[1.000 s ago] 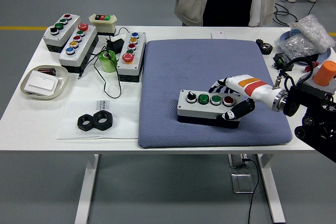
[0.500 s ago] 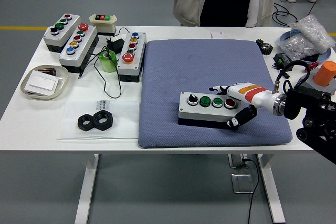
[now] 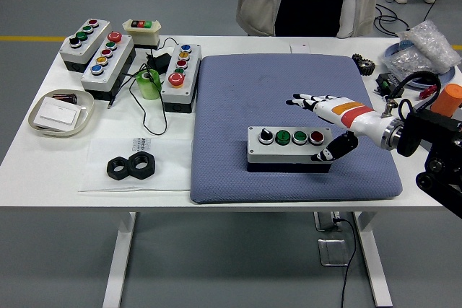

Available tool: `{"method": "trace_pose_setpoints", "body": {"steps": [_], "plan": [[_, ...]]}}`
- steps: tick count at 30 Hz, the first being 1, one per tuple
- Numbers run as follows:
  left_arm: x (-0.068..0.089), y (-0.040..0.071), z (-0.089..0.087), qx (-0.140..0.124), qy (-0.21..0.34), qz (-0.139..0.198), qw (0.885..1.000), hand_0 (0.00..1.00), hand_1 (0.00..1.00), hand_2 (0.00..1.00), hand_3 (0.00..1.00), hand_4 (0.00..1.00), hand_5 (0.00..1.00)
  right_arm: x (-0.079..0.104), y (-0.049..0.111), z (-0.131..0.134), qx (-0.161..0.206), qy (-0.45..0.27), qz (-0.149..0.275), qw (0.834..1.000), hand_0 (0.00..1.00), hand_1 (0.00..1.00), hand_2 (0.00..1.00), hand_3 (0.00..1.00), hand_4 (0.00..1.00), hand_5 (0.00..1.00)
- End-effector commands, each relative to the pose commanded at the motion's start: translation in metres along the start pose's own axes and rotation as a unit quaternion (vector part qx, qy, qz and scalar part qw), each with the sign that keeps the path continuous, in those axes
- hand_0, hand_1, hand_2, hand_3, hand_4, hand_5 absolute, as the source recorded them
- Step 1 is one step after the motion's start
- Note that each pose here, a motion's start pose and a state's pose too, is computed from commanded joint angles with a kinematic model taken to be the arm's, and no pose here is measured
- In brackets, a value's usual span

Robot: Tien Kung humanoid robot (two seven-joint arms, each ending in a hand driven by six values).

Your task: Pick up the button,place it on the desk,press the button,press the button

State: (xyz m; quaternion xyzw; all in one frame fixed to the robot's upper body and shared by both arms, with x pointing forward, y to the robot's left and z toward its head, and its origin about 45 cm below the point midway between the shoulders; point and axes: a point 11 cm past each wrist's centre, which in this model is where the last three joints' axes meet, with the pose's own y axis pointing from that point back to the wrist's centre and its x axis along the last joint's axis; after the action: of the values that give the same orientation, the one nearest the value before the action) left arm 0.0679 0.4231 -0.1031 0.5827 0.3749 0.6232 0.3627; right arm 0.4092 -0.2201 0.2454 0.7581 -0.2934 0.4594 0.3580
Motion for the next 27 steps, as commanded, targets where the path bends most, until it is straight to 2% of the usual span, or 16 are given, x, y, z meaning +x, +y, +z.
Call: {"method": "trace_pose_setpoints", "body": {"steps": [3, 6, 7, 12, 13, 16, 18, 19, 24, 25, 27], "plan": [[0.000, 0.000, -0.001, 0.001, -0.001, 0.000, 1.000, 0.682, 0.652, 0.749, 0.788, 0.693, 0.998, 0.001, 0.006, 0.000, -0.002, -0.011, 0.001, 1.000, 0.998, 0.906, 0.998, 0.998, 0.984, 0.070], [0.001, 0.000, -0.003, 0.002, -0.002, 0.000, 1.000, 0.682, 0.652, 0.749, 0.788, 0.693, 0.998, 0.006, 0.017, -0.002, -0.003, -0.036, 0.021, 0.999, 0.998, 0.906, 0.998, 0.998, 0.984, 0.070], [0.001, -0.001, -0.003, 0.002, -0.002, 0.001, 1.000, 0.681, 0.652, 0.750, 0.788, 0.693, 0.998, 0.010, 0.022, -0.002, -0.007, -0.046, 0.042, 0.998, 0.950, 0.848, 0.953, 0.998, 0.921, 0.093], [0.001, -0.001, -0.006, 0.004, -0.003, 0.001, 1.000, 0.681, 0.652, 0.750, 0.788, 0.693, 0.998, 0.033, 0.044, -0.001, -0.045, -0.082, 0.149, 0.984, 0.950, 0.848, 0.953, 0.998, 0.921, 0.093], [0.001, -0.001, -0.006, 0.005, -0.003, 0.001, 1.000, 0.682, 0.652, 0.750, 0.788, 0.693, 0.998, 0.038, 0.049, 0.001, -0.055, -0.075, 0.168, 0.981, 0.466, 0.356, 0.418, 0.934, 0.568, 0.002], [0.002, -0.001, -0.007, 0.006, -0.004, 0.000, 1.000, 0.682, 0.652, 0.750, 0.788, 0.693, 0.998, 0.049, 0.059, 0.005, -0.082, -0.068, 0.222, 0.969, 0.466, 0.356, 0.418, 0.934, 0.568, 0.002], [0.002, -0.001, -0.007, 0.006, -0.005, 0.000, 1.000, 0.682, 0.652, 0.750, 0.788, 0.693, 0.998, 0.045, 0.062, 0.007, -0.087, -0.072, 0.221, 0.969, 0.466, 0.356, 0.418, 0.934, 0.568, 0.002], [0.001, -0.001, -0.007, 0.006, -0.005, 0.000, 1.000, 0.682, 0.651, 0.748, 0.788, 0.692, 0.998, 0.039, 0.062, 0.008, -0.092, -0.071, 0.206, 0.972, 0.259, 0.133, 0.246, 0.784, 0.624, 0.002], [0.001, -0.001, -0.007, 0.006, -0.004, 0.000, 1.000, 0.682, 0.651, 0.748, 0.788, 0.692, 0.998, 0.016, 0.060, 0.009, -0.102, -0.052, 0.143, 0.983, 0.259, 0.133, 0.246, 0.784, 0.624, 0.002], [0.001, -0.001, -0.007, 0.006, -0.004, 0.000, 1.000, 0.682, 0.651, 0.748, 0.788, 0.692, 0.998, 0.012, 0.059, 0.009, -0.104, -0.051, 0.131, 0.985, 0.165, 0.045, 0.178, 0.751, 0.535, 0.002], [0.001, -0.001, -0.007, 0.006, -0.004, 0.000, 1.000, 0.682, 0.651, 0.748, 0.788, 0.692, 0.998, 0.006, 0.058, 0.008, -0.107, -0.045, 0.109, 0.987, 0.165, 0.045, 0.178, 0.751, 0.535, 0.002]]}}
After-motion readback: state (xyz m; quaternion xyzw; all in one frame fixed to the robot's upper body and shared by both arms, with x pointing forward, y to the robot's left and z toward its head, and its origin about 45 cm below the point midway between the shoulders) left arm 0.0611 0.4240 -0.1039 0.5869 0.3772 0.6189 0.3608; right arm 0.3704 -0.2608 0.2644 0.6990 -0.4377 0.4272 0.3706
